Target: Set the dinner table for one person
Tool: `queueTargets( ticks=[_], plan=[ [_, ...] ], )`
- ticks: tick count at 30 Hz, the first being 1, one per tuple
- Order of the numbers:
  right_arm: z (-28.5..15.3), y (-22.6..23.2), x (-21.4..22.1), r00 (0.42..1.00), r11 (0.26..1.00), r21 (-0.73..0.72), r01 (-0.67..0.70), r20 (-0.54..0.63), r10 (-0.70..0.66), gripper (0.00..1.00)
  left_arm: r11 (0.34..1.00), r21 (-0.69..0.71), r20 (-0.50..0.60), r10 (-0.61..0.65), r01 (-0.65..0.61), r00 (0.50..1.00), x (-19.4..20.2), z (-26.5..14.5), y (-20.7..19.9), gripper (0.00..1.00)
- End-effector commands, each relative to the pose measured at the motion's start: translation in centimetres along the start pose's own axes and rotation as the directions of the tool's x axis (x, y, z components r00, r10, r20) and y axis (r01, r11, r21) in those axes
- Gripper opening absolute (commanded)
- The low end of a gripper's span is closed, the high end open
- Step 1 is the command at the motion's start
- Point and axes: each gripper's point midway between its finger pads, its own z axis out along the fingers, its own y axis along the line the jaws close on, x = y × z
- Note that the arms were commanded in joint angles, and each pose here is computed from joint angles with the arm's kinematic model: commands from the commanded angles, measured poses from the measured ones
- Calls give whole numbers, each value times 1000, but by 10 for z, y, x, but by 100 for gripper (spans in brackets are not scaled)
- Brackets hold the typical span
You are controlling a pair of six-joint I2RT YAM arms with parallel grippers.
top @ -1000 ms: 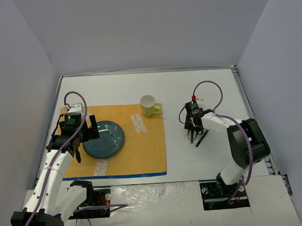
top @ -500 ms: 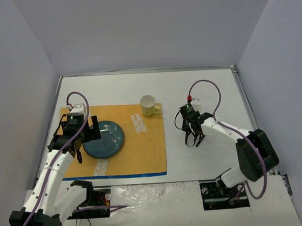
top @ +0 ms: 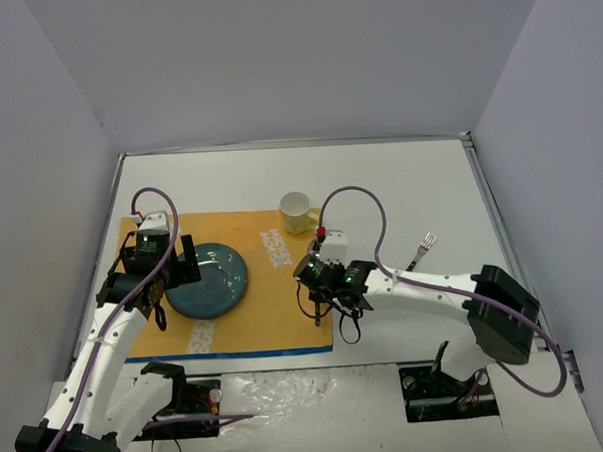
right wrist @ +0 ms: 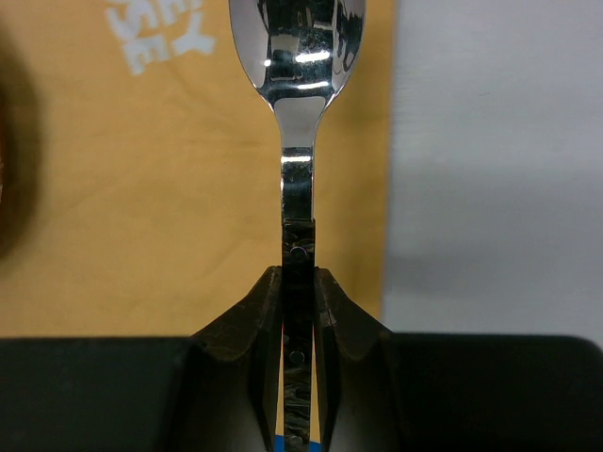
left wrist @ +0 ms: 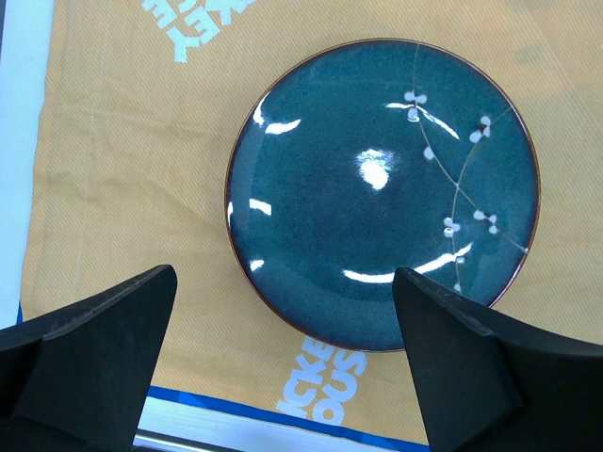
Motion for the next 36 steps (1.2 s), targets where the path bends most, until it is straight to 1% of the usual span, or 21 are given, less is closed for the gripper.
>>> queueTargets(
  ticks=[1,3,6,7,10,18,26,32,36],
  plan=[
    [9,43,-4,995,998,3,-62,80,61,0,1000,-2,82,-30,30,996,-23,-13,-1,97],
    [13,66,-4,995,998,-17,-61,78,62,0,999,-4,89,-31,32,996,-23,-15,0,97],
    [24,77,4,996,998,-5,-55,66,55,0,999,-9,104,-33,34,994,-24,-17,2,97],
    [23,82,1,996,998,-16,-60,69,61,0,999,-9,105,-33,34,994,-24,-18,2,97],
    [32,87,6,998,1000,-2,-24,59,24,0,999,-7,115,-35,36,993,-24,-20,2,97],
    [47,82,20,999,998,49,30,21,-31,0,999,-6,126,-31,32,992,-25,-22,2,97],
    [54,80,21,996,994,66,91,14,-92,0,1000,-4,134,-28,29,991,-26,-23,1,97],
    [54,82,22,994,992,60,113,2,-113,0,1000,-2,132,-26,27,991,-25,-23,0,97],
    [56,81,23,995,993,62,99,-8,-99,0,1000,-3,132,-25,25,991,-25,-23,0,97]
  ],
)
